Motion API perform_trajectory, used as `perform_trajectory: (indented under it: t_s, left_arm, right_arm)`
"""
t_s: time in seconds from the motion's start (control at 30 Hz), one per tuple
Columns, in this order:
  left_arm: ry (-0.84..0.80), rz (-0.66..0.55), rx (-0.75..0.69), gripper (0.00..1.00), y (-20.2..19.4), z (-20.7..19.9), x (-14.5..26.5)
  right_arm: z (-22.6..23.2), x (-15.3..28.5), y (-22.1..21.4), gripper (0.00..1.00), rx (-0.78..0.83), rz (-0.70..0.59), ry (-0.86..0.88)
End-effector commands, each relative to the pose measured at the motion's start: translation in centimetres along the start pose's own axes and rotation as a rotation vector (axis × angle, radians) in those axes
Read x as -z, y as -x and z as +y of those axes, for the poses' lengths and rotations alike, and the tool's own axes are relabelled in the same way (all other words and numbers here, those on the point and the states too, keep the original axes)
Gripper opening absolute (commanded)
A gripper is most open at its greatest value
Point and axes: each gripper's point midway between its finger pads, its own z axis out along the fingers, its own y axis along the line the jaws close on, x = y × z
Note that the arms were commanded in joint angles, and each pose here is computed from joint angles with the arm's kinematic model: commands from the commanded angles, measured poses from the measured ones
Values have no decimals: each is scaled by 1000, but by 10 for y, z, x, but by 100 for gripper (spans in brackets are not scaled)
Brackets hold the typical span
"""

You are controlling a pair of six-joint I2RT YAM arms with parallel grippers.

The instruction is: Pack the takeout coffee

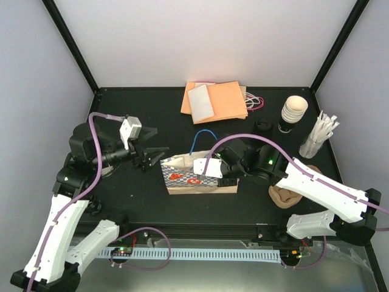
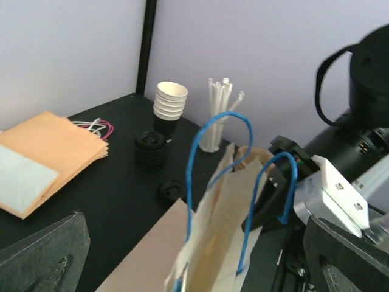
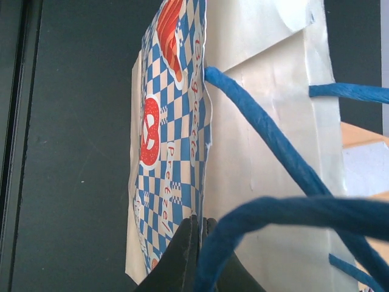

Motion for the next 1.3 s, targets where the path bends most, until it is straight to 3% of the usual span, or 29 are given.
perform_trajectory:
  t_s: [0.0, 0.17, 0.33, 0.57, 1.0, 1.27]
  left_arm:
    - [-116, 2, -95, 98, -4, -20, 0]
    - [-188, 113, -90, 94, -31, -28, -18]
    - [-152, 203, -56, 92, -47, -14, -40]
    - [-58, 238, -32, 92, -53, 13, -57]
    - [-151, 276, -37, 96, -55, -6, -79]
    - [-93, 313, -38, 92, -57, 5, -94]
  right_arm:
    - [6, -1, 4, 1, 88, -19, 25]
    - [11, -1, 4, 1, 110, -23, 42]
    - [17, -2, 4, 1, 126, -28, 54]
    - [22, 0, 3, 1, 146, -42, 55]
    - [26, -1, 5, 2, 149, -48, 52]
    - [27, 0, 7, 2, 154, -56, 47]
